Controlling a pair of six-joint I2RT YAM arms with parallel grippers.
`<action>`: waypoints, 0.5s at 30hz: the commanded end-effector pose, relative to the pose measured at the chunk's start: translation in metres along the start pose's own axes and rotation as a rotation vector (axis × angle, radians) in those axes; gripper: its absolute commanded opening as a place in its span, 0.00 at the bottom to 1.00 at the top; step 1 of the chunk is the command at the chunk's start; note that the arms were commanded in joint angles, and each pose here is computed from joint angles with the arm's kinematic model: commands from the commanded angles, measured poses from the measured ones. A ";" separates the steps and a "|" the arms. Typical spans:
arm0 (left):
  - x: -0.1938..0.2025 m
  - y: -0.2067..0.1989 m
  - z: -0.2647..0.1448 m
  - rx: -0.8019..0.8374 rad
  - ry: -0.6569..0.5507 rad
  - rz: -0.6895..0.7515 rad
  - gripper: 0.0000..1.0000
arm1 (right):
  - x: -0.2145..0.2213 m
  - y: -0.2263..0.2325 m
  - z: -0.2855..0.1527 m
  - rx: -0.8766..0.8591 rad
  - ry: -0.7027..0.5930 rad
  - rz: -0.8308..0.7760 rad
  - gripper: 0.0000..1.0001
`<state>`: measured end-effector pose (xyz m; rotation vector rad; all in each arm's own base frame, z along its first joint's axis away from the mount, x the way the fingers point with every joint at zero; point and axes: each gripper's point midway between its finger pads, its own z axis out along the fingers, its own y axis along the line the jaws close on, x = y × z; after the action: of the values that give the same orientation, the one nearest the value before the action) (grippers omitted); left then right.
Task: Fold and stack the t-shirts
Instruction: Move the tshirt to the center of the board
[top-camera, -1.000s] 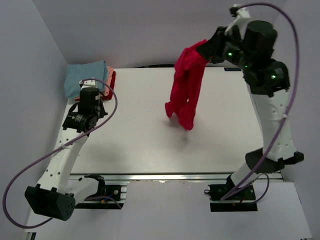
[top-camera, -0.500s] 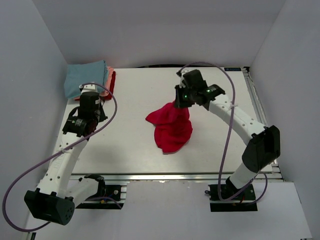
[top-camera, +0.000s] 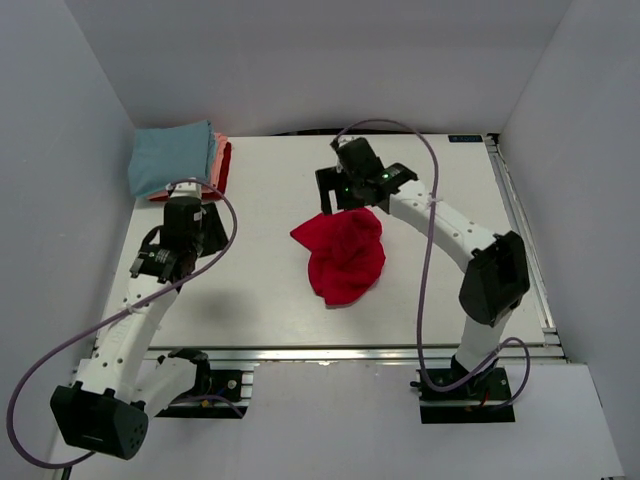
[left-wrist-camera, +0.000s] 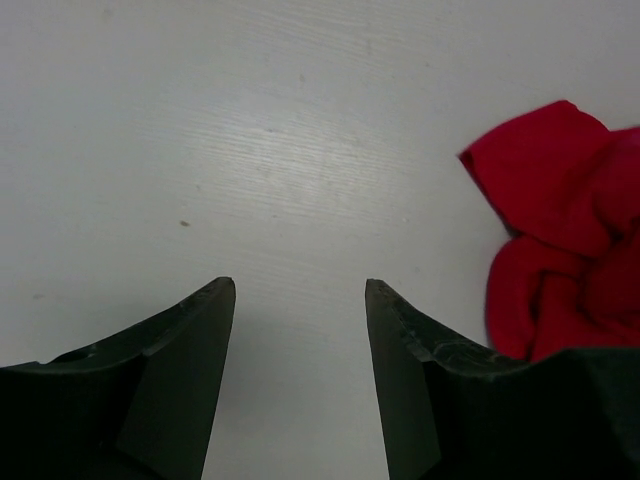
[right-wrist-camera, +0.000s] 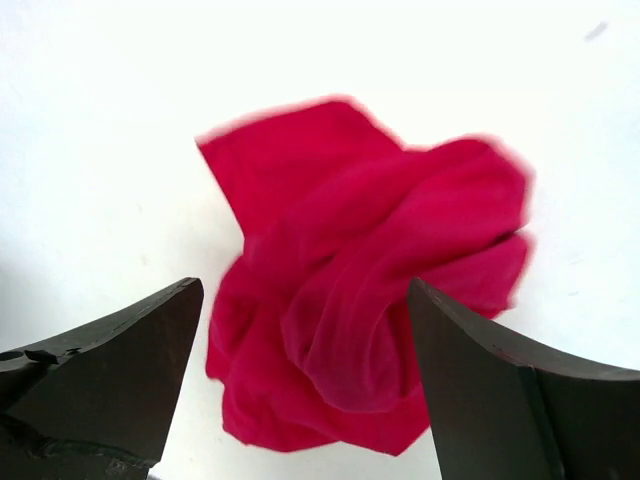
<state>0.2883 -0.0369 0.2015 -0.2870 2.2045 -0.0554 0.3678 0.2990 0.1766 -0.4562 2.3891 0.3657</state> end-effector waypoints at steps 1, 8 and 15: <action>0.014 -0.038 -0.001 0.206 0.020 -0.095 0.66 | -0.048 -0.022 -0.058 0.124 -0.177 0.010 0.89; 0.036 -0.061 0.003 0.288 0.053 -0.142 0.67 | -0.011 -0.063 -0.114 0.267 -0.183 0.058 0.89; 0.064 -0.103 0.013 0.362 0.084 -0.137 0.67 | 0.031 -0.053 -0.133 0.127 -0.204 0.087 0.83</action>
<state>0.2798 -0.1223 0.1636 -0.2513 2.2238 -0.4624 0.3015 0.1904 0.2459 -0.2535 2.2370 0.2019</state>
